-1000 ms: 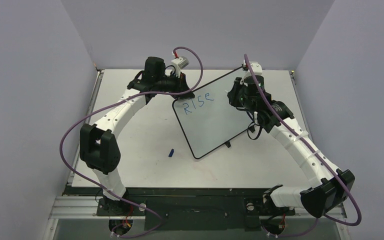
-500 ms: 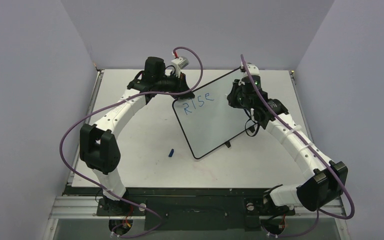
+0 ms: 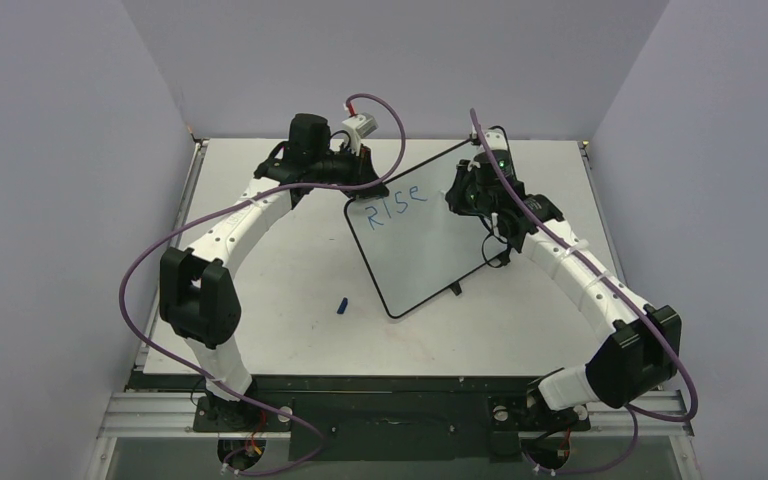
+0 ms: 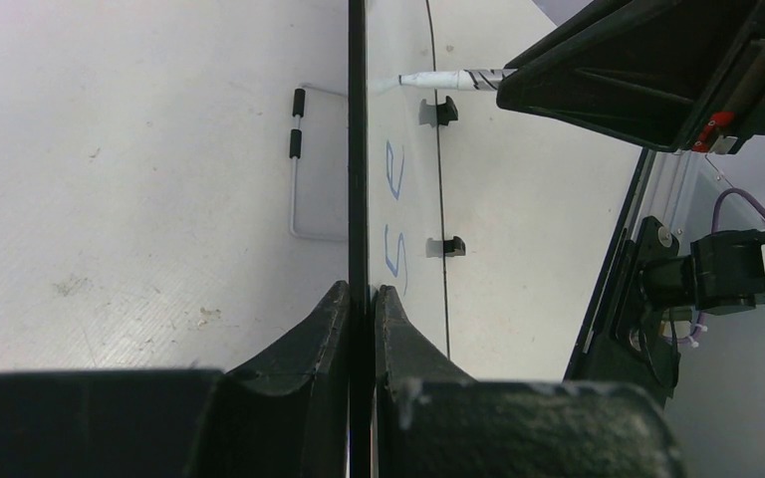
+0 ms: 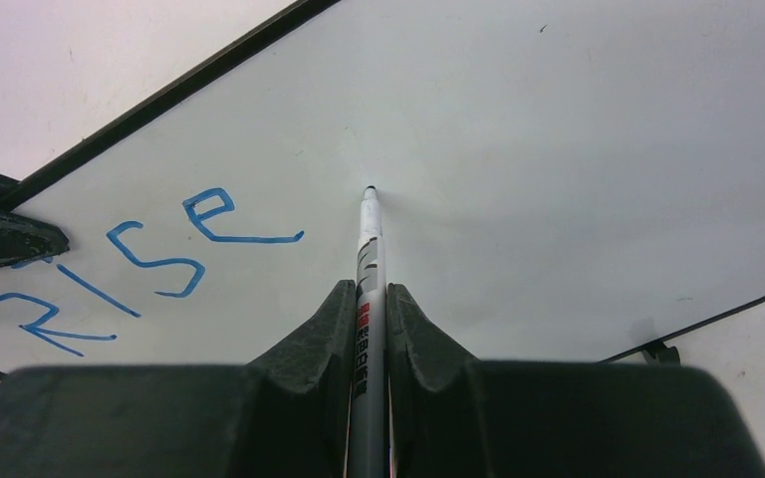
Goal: Write a sentence on the whiteboard
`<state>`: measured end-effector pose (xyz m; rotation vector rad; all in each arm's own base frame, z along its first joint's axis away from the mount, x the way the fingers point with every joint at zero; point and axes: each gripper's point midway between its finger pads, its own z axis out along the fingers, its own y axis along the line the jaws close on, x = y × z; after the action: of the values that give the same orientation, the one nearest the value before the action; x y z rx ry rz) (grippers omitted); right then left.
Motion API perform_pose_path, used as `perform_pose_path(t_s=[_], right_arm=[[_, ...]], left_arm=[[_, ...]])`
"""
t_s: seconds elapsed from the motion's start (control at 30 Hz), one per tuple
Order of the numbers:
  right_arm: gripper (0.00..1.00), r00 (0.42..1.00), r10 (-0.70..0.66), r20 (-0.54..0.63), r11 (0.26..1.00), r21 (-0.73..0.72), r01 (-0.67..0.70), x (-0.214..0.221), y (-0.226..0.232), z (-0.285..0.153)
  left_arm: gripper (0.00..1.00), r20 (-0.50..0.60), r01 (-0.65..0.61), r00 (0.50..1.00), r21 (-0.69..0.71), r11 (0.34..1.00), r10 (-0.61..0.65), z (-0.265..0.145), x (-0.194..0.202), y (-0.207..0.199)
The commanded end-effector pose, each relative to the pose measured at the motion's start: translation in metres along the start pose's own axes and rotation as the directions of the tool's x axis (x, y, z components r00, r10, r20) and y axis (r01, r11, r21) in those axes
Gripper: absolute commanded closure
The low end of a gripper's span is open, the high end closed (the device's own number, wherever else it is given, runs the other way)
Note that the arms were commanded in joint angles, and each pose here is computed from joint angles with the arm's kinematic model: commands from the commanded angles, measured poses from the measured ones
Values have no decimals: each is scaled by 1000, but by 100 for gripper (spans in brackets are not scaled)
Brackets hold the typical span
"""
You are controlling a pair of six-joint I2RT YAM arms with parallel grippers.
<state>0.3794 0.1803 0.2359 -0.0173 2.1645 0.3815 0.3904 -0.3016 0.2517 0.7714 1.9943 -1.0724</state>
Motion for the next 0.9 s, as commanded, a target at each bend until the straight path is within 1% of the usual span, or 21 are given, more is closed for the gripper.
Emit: perform_pose_path(t_s=[0.0, 0.3, 0.43, 0.5, 0.57, 0.73, 0.87], right_arm=[[100, 1000, 13, 19, 999, -37, -12, -2, 6, 6], [100, 1000, 19, -25, 999, -28, -20, 21, -1, 4], [100, 1000, 22, -21, 998, -58, -23, 21, 4, -5], [100, 1000, 26, -2, 995, -93, -26, 14, 11, -12], [100, 999, 31, 42, 993, -115, -26, 1, 15, -23], [100, 991, 42, 126, 992, -124, -26, -29, 16, -36], [100, 987, 49, 150, 993, -118, -31, -43, 13, -35]], left_arm=[[100, 79, -152, 985, -12, 988, 152, -11, -27, -9], [100, 79, -153, 985, -12, 988, 153, -11, -28, -9], [100, 77, -150, 986, -10, 989, 150, -10, -27, -8], [100, 77, -150, 986, -11, 989, 150, -10, -27, -8], [100, 78, -151, 985, -11, 989, 151, -10, -27, -8], [100, 78, -152, 985, -15, 988, 153, -11, -27, -8], [100, 77, -151, 985, -17, 988, 152, -11, -27, -8]])
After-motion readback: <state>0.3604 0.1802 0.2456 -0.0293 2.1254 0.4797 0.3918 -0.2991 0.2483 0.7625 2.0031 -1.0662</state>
